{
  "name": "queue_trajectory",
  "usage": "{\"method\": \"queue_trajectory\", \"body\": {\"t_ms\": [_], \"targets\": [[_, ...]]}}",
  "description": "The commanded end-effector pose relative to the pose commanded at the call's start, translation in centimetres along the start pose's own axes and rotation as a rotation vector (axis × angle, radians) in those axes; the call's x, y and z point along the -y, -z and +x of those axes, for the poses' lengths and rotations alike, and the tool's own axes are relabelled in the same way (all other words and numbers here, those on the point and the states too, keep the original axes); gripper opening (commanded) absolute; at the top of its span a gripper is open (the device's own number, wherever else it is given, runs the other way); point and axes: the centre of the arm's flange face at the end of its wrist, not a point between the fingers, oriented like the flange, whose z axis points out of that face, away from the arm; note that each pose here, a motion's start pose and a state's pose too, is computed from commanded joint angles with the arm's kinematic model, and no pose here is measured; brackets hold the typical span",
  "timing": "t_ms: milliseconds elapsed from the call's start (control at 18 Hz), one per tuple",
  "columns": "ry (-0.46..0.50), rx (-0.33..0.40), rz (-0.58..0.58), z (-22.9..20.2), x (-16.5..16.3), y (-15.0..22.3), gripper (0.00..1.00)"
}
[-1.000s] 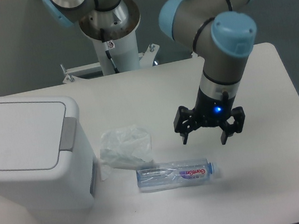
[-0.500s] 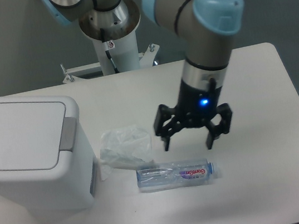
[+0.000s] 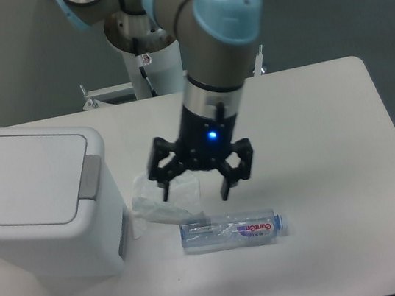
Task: Open the trash can
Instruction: 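Move the open gripper across the table toward the trash can lid, then lower the gripper finger onto the lid's grey button and press it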
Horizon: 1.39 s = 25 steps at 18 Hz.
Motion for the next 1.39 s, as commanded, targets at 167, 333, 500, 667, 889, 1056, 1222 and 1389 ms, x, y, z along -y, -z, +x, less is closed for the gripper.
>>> {"method": "queue_trajectory", "body": {"t_ms": [167,333,500,667,889,1056,1222,1389], "targets": [[-0.007,-0.005,0.003,1.3,-0.7,0.6,1.0],[-0.021,-0.011,0.0,2.4,-0.8,0.4,1.0],[-0.021,-0.016,-0.014,2.9,-1.5,0.0,1.0],[-0.023,-0.02,-0.028,3.5,-2.6,-0.4,1.0],[-0.02,-0.021,-0.037,3.7,-3.6,-0.5,1.0],[-0.012,-0.022,-0.034,3.7,-3.4,-0.4,1.0],[0.028,-0.02,-0.03,3.7,-3.3,-0.2,1.0],[0.018,-0.023,-0.019,4.8,-3.1,-0.2,1.0]]}}
